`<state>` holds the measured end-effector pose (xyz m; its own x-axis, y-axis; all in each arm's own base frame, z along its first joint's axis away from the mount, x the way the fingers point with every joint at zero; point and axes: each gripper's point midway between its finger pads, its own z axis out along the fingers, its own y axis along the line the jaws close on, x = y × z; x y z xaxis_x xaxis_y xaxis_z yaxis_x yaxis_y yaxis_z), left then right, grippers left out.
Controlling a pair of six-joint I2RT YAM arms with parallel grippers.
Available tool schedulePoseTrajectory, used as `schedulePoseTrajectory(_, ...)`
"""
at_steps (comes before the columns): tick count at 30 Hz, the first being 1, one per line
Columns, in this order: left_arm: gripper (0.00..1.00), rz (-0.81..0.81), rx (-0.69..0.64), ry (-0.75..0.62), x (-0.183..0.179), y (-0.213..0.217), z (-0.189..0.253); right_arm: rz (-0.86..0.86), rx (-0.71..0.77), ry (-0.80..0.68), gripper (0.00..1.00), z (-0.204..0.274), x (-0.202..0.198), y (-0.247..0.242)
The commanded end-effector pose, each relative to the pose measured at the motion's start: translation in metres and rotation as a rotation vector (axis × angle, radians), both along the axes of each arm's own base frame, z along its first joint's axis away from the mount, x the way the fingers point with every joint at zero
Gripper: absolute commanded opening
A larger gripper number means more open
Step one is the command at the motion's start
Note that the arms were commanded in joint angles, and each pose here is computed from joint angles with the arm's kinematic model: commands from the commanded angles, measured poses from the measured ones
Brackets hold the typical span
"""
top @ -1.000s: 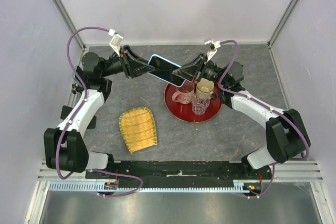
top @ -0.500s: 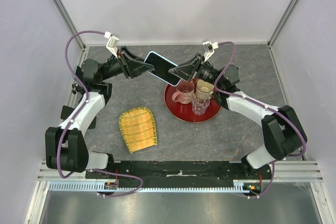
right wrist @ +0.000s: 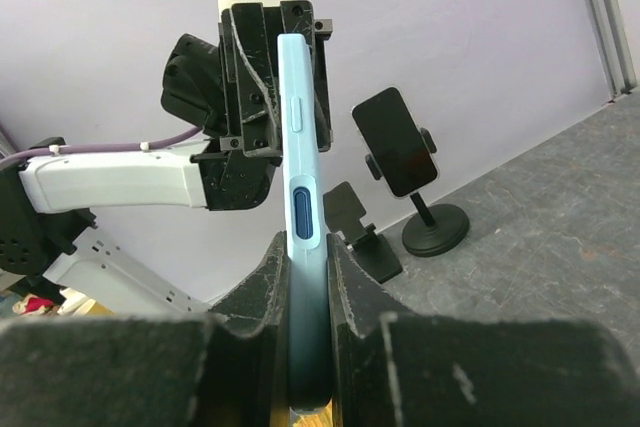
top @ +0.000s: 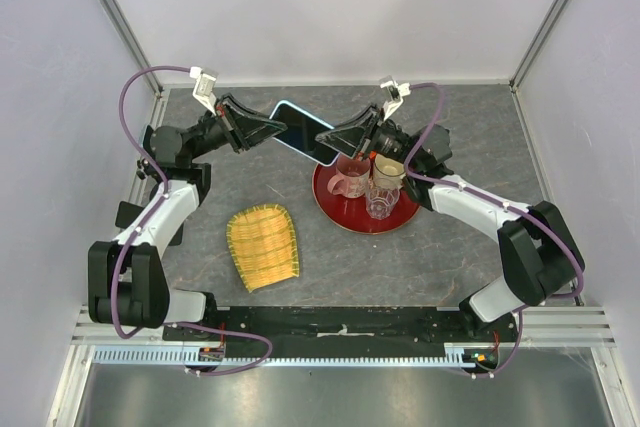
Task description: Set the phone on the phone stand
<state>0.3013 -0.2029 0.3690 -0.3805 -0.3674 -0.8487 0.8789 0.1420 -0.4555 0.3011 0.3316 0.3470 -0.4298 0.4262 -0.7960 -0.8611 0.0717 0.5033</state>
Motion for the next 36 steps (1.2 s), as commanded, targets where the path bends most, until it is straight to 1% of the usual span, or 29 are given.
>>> schedulePoseTrajectory(1, 0.02, -0.013, -0.032, -0.127, -0.017, 0.001, 0.024, -0.071, 0.007, -0.096, 0.0, 0.026, 0.009, -0.005)
schedulePoseTrajectory(2, 0.02, -0.011, -0.026, -0.127, -0.016, 0.001, 0.024, -0.082, -0.02, -0.073, 0.04, 0.02, 0.012, -0.004)
schedulePoseTrajectory(3, 0.02, -0.01, -0.022, -0.123, -0.016, 0.0, 0.023, -0.094, -0.04, -0.093, 0.19, 0.02, 0.012, -0.005)
schedulePoseTrajectory(5, 0.02, 0.001, 0.014, -0.112, -0.015, 0.0, 0.019, -0.115, -0.079, -0.07, 0.37, 0.016, 0.017, -0.006)
schedulePoseTrajectory(6, 0.02, 0.004, 0.034, -0.118, -0.015, -0.002, 0.02, -0.128, -0.084, -0.089, 0.51, 0.021, 0.015, -0.008)
schedulePoseTrajectory(7, 0.02, 0.014, 0.056, -0.144, -0.021, -0.003, 0.025, -0.141, -0.088, -0.087, 0.56, 0.021, 0.015, -0.011)
schedulePoseTrajectory(8, 0.02, 0.06, 0.103, -0.2, -0.014, -0.003, 0.021, -0.151, -0.101, -0.079, 0.61, 0.019, 0.015, -0.013)
schedulePoseTrajectory(9, 0.02, 0.066, 0.145, -0.118, -0.013, -0.004, 0.011, -0.171, -0.099, -0.085, 0.68, 0.024, 0.015, -0.017)
schedulePoseTrajectory(11, 0.02, 0.13, 0.185, -0.153, -0.018, 0.003, 0.011, -0.198, -0.123, -0.088, 0.71, 0.026, 0.016, -0.024)
schedulePoseTrajectory(12, 0.02, 0.156, 0.216, -0.063, -0.021, 0.008, -0.005, -0.228, -0.125, -0.081, 0.74, 0.027, 0.019, -0.029)
schedulePoseTrajectory(13, 0.02, 0.208, 0.242, -0.068, -0.019, 0.014, -0.01, -0.25, -0.134, -0.069, 0.75, 0.024, 0.022, -0.035)
schedulePoseTrajectory(14, 0.02, 0.24, 0.257, -0.081, -0.029, 0.019, -0.005, -0.267, -0.126, -0.074, 0.76, 0.029, 0.022, -0.041)
schedulePoseTrajectory(15, 0.02, 0.259, 0.299, 0.022, -0.035, 0.024, -0.022, -0.283, -0.127, -0.068, 0.77, 0.028, 0.024, -0.045)
schedulePoseTrajectory(16, 0.02, 0.344, 0.343, 0.04, -0.03, 0.034, -0.028, -0.299, -0.128, -0.062, 0.77, 0.028, 0.027, -0.051)
schedulePoseTrajectory(17, 0.02, 0.396, 0.362, 0.042, -0.041, 0.042, -0.023, -0.307, -0.124, -0.069, 0.78, 0.033, 0.025, -0.056)
schedulePoseTrajectory(18, 0.02, 0.435, 0.41, 0.133, -0.048, 0.051, -0.041, -0.309, -0.125, -0.068, 0.77, 0.032, 0.024, -0.058)
schedulePoseTrajectory(19, 0.02, 0.551, 0.456, 0.161, -0.045, 0.068, -0.048, -0.32, -0.131, -0.072, 0.78, 0.033, 0.025, -0.061)
schedulePoseTrajectory(20, 0.02, 0.612, 0.472, 0.154, -0.054, 0.078, -0.045, -0.33, -0.132, -0.084, 0.77, 0.037, 0.022, -0.064)
schedulePoseTrajectory(21, 0.02, 0.665, 0.496, 0.17, -0.058, 0.088, -0.049, -0.332, -0.133, -0.091, 0.78, 0.039, 0.02, -0.064)
schedulePoseTrajectory(22, 0.02, 0.758, 0.555, 0.226, -0.062, 0.106, -0.064, -0.329, -0.138, -0.089, 0.77, 0.039, 0.017, -0.062)
schedulePoseTrajectory(24, 0.02, 0.861, 0.586, 0.234, -0.075, 0.126, -0.069, -0.343, -0.146, -0.128, 0.78, 0.048, 0.011, -0.062)
schedulePoseTrajectory(25, 0.02, 0.956, 0.639, 0.283, -0.079, 0.146, -0.08, -0.336, -0.153, -0.126, 0.78, 0.047, 0.007, -0.058)
schedulePoseTrajectory(27, 0.02, 1.044, 0.693, 0.323, -0.085, 0.165, -0.088, -0.329, -0.146, -0.15, 0.78, 0.053, 0.0, -0.056)
schedulePoseTrajectory(28, 0.02, 1.158, 0.739, 0.347, -0.086, 0.187, -0.093, -0.321, -0.142, -0.157, 0.78, 0.055, -0.004, -0.054)
schedulePoseTrajectory(29, 0.02, 1.211, 0.782, 0.377, -0.089, 0.199, -0.103, -0.323, -0.142, -0.163, 0.78, 0.057, -0.006, -0.053)
schedulePoseTrajectory(30, 0.02, 1.272, 0.802, 0.382, -0.092, 0.21, -0.106, -0.317, -0.143, -0.177, 0.78, 0.059, -0.01, -0.049)
schedulePoseTrajectory(31, 0.02, 1.386, 0.831, 0.385, -0.095, 0.231, -0.105, -0.311, -0.147, -0.177, 0.78, 0.059, -0.012, -0.047)
schedulePoseTrajectory(34, 0.02, 1.472, 0.817, 0.335, -0.103, 0.245, -0.09, -0.3, -0.155, -0.195, 0.79, 0.06, -0.018, -0.038)
schedulePoseTrajectory(36, 0.02, 1.504, 0.816, 0.314, -0.101, 0.25, -0.085, -0.303, -0.166, -0.217, 0.8, 0.062, -0.022, -0.031)
